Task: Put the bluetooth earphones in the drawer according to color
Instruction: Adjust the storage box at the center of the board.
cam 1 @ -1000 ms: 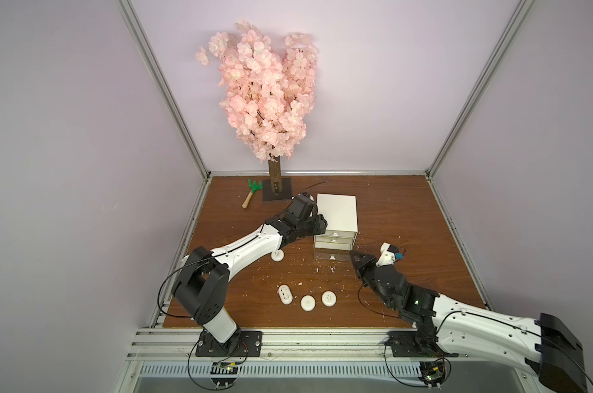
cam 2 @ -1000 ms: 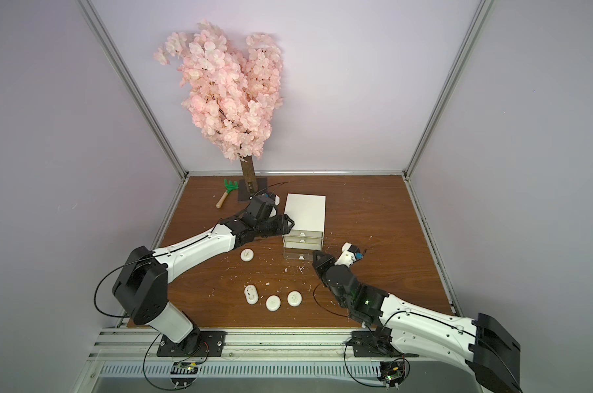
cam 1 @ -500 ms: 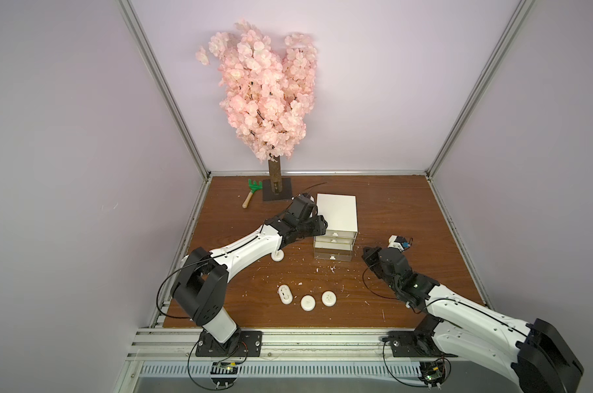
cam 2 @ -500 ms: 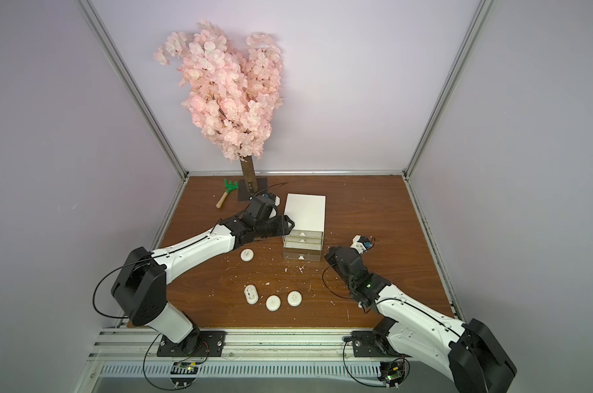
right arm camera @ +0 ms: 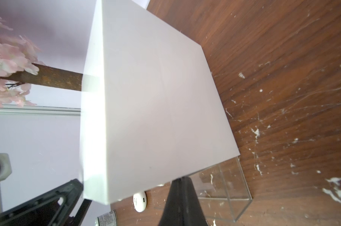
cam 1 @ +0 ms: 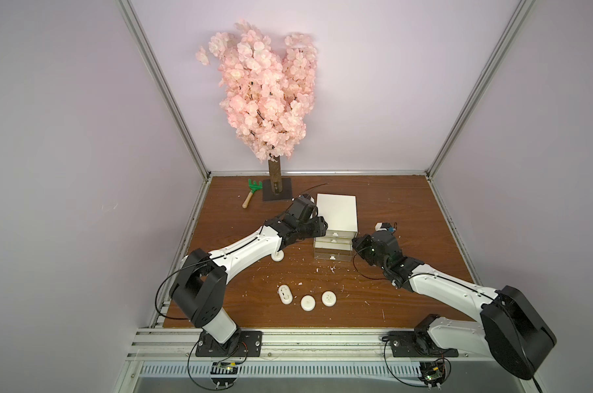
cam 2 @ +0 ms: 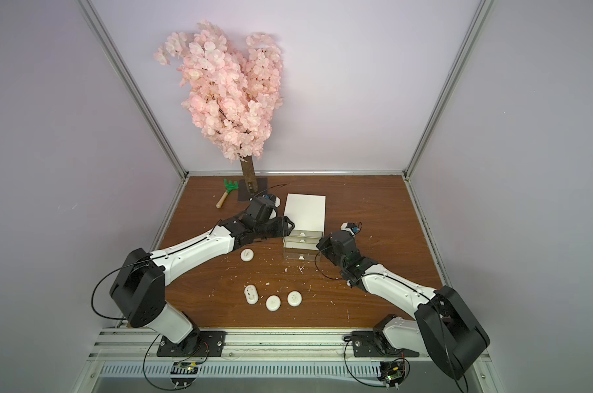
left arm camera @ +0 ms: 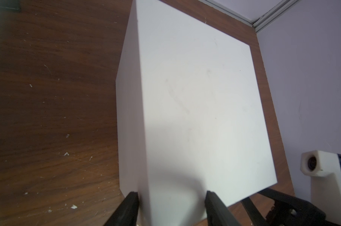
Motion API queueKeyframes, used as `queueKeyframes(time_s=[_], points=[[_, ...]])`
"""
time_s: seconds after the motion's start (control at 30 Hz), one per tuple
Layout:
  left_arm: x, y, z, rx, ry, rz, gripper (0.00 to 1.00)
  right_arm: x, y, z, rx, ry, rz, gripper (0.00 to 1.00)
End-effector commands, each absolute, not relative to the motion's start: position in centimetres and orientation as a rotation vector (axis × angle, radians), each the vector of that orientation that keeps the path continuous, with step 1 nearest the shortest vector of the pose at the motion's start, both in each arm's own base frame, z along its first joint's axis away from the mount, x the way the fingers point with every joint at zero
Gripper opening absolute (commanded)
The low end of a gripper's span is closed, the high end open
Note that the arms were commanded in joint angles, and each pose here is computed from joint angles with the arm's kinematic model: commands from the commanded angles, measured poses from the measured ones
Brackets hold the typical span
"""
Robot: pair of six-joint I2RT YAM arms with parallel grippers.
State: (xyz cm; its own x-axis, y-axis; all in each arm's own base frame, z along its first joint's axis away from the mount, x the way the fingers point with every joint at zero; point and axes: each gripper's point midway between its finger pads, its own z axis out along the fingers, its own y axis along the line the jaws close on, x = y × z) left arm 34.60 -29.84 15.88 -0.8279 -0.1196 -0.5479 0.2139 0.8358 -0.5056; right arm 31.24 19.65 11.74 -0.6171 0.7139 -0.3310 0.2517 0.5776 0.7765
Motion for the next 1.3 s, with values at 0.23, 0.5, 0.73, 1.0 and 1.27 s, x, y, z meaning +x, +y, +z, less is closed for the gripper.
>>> queueKeyframes(time_s=[0.23,0.5,0.73,1.0,1.27], points=[[31.2,-30.0,14.0,0.148,2.536,-0.726,0.58,35.9,20.4,15.1,0.701,2.092,0.953,0.0],[31.3,-29.9,14.1,0.156,2.538,-0.704,0.58,36.7,21.3,14.9,0.706,2.106,0.994,0.01],[31.7,-30.2,14.0,0.159,2.537,-0.698,0.58,32.8,20.2,13.7,0.796,2.127,1.046,0.27],[32.0,-30.4,14.1,0.154,2.528,-0.705,0.59,30.4,20.5,12.8,0.779,2.21,1.049,0.38],[31.9,-29.8,15.0,0.154,2.51,-0.683,0.6,30.2,22.4,11.0,0.73,2.362,0.95,0.57]])
